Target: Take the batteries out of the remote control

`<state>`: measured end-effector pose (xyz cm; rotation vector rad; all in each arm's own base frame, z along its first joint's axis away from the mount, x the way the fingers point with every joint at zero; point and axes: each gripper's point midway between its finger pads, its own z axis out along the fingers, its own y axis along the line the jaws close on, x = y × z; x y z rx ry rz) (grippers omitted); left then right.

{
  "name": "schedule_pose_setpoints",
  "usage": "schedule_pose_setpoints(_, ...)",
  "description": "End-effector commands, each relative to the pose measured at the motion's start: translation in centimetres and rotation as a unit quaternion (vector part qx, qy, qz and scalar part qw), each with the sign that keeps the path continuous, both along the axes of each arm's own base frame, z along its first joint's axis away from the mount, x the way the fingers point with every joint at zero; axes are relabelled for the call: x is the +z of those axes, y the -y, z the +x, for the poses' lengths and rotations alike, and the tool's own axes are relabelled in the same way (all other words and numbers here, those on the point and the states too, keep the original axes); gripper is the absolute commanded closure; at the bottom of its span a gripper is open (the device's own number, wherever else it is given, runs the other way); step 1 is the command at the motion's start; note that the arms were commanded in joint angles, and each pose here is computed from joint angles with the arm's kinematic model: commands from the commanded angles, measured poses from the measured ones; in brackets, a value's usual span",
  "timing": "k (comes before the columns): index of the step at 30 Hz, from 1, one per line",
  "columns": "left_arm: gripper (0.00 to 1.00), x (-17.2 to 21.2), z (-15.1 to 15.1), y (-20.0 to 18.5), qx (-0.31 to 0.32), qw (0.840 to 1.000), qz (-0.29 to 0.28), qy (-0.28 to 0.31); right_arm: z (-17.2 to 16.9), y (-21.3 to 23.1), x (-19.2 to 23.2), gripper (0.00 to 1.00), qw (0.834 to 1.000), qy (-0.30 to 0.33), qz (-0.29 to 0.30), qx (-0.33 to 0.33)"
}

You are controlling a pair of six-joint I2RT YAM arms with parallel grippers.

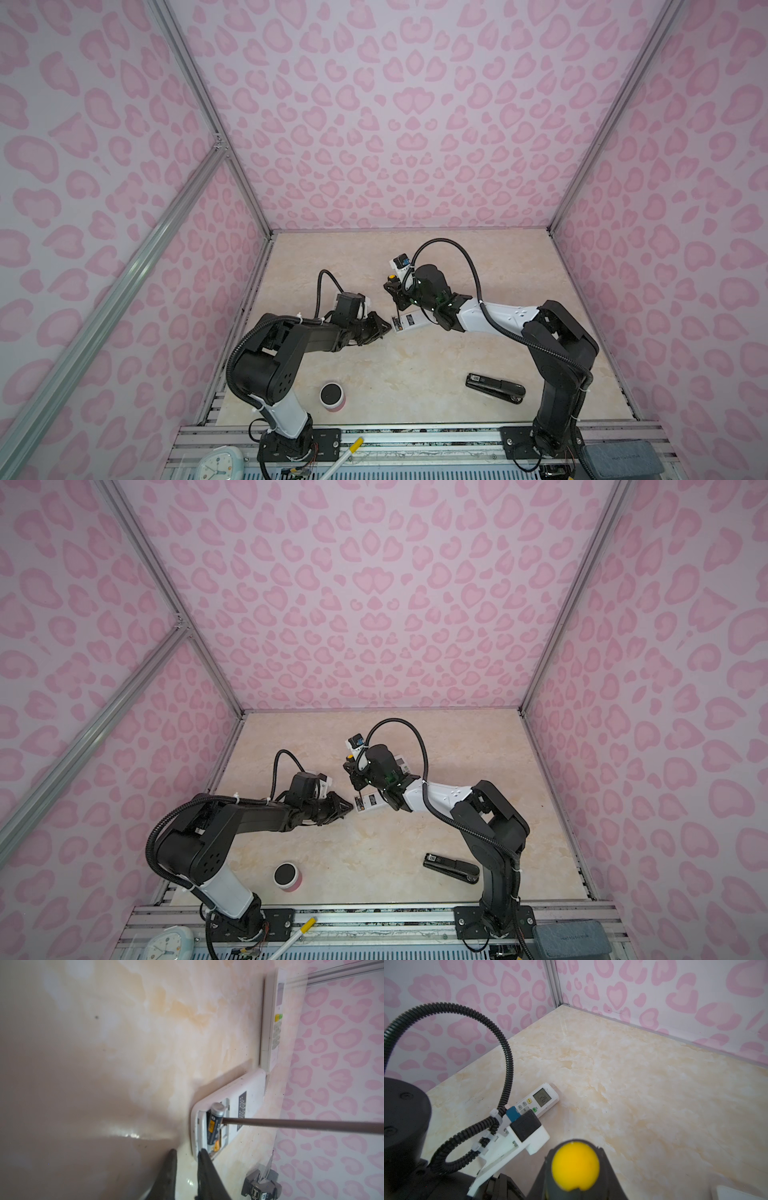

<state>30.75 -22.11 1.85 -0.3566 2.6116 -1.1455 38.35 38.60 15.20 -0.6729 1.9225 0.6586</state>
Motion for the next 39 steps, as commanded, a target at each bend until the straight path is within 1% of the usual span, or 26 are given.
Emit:
schedule_pose_setpoints(1, 0.77, -2.1, -1.3, -1.2, 0.019, 0.998, 0.032, -0.044, -0.4, 0.2, -0.8, 1.0, 1.0, 0.008, -0.013, -0.006)
schedule_pose_setpoints(5, 0.77, -2.4, -1.6, -1.2, 0.021, 0.998, 0.025, -0.05, -0.6, 0.4, -0.9, 1.0, 1.0, -0.002, 0.005, -0.016)
schedule_pose_setpoints(10, 0.78, -2.7, -1.9, -1.2, 0.026, 0.998, 0.022, -0.058, 0.0, 1.3, -0.1, 1.0, 0.996, -0.031, 0.071, -0.035)
schedule_pose_setpoints(15, 0.8, -2.8, -2.0, -1.3, 0.028, 0.998, 0.023, -0.06, 0.1, 1.4, -0.1, 1.0, 0.994, -0.045, 0.088, -0.035)
schedule_pose_setpoints(20, 0.8, -2.8, -2.1, -1.4, 0.029, 0.997, 0.022, -0.061, 0.6, 2.1, 0.1, 1.0, 0.99, -0.061, 0.118, -0.047)
schedule_pose_setpoints(27, 0.8, -2.7, -2.3, -1.5, 0.029, 0.997, 0.025, -0.06, 0.7, 2.6, 0.4, 1.0, 0.989, -0.063, 0.124, -0.052)
schedule_pose_setpoints(32, 0.81, -2.8, -2.9, -2.0, 0.032, 0.997, 0.036, -0.063, 0.8, 2.8, 0.4, 1.0, 0.988, -0.064, 0.13, -0.053)
schedule_pose_setpoints(39, 0.82, -3.3, -3.8, -2.7, 0.038, 0.996, 0.043, -0.07, 0.7, 2.9, 0.3, 1.0, 0.989, -0.062, 0.122, -0.055)
